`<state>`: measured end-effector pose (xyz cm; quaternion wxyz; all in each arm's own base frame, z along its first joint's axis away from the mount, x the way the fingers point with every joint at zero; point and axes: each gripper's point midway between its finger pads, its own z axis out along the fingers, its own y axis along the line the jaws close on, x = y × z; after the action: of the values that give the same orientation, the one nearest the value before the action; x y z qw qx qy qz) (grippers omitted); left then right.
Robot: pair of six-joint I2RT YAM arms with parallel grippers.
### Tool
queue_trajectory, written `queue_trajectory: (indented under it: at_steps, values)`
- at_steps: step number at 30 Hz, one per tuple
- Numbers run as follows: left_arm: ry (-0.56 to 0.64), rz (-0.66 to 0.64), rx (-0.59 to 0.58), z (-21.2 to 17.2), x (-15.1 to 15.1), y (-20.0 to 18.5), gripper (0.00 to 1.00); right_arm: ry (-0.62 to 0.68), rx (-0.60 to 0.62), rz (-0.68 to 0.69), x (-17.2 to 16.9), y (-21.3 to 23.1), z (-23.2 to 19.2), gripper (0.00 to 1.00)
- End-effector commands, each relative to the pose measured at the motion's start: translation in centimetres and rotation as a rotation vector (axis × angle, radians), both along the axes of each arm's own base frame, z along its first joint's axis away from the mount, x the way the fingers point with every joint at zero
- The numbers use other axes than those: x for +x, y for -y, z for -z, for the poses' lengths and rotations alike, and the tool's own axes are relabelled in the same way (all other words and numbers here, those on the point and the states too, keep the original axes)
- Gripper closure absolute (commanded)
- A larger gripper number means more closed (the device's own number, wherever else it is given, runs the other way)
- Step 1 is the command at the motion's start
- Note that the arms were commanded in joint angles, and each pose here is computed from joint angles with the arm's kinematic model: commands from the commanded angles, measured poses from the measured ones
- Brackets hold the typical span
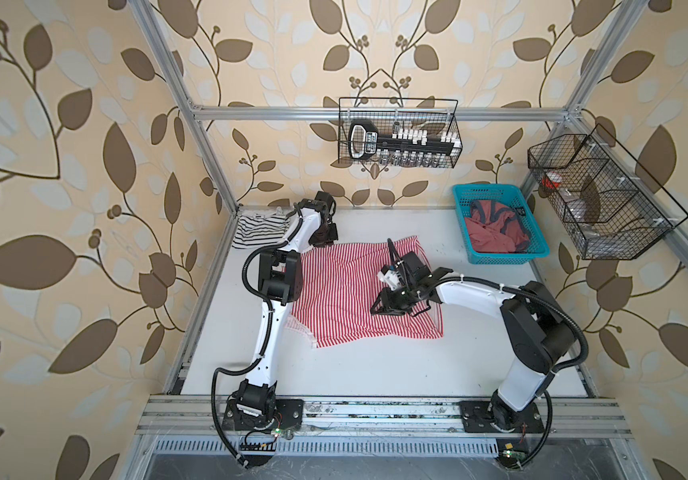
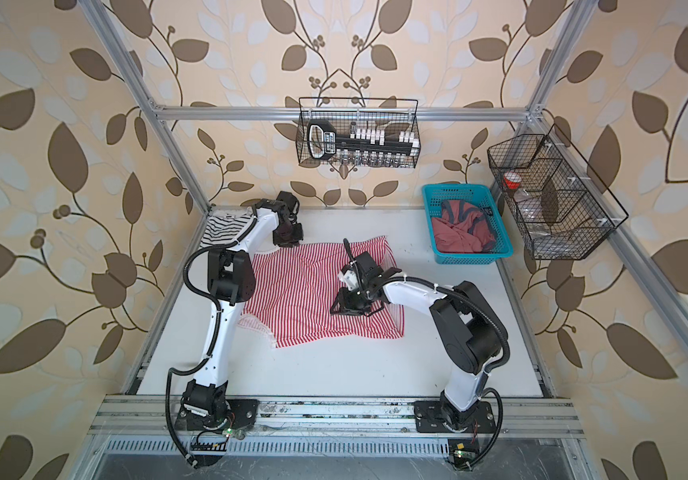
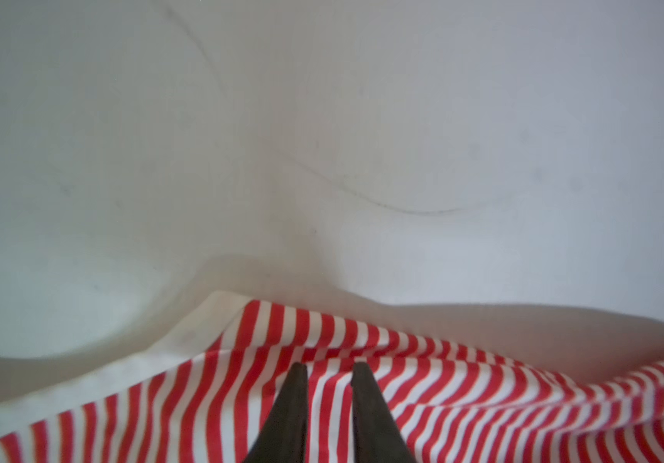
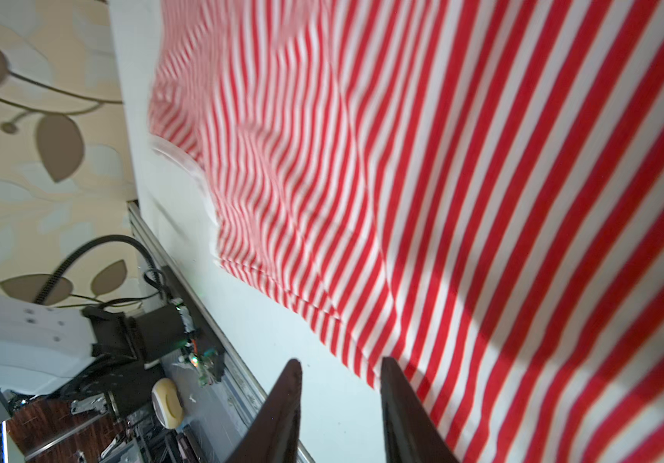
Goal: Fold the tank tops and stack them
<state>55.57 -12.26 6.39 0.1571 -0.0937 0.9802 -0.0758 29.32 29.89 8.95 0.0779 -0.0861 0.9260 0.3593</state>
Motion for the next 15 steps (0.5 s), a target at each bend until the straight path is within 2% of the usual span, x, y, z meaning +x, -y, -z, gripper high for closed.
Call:
queue_trajectory:
  at_steps: [1, 2, 4, 7, 11, 15]
  values:
    - [0.327, 0.029, -0.083, -16.5, -0.5, 0.4, 0.66, 0.117, 0.056, 0.022, 1.3, 1.6, -5.9, 0.64]
    - [0.359, 0.032, -0.094, -18.5, -1.7, 0.3, 0.62, 0.133, 0.04, 0.035, 1.4, 2.8, -6.5, 0.63]
    - [0.389, 0.031, -0.112, -21.0, -4.6, 0.0, 0.6, 0.147, -0.021, 0.066, 1.3, 5.6, -6.7, 0.61]
    - [0.333, 0.053, -0.147, -20.8, -10.7, 0.3, 0.62, 0.136, -0.143, 0.105, 0.4, 10.3, -5.3, 0.6]
    - [0.162, 0.082, -0.17, -16.1, -19.2, 1.5, 0.69, 0.081, -0.284, 0.175, -1.4, 16.0, -2.7, 0.6]
    - [-0.014, 0.106, -0.154, -10.5, -26.3, 2.7, 0.69, 0.039, -0.32, 0.181, -3.6, 17.7, -1.2, 0.6]
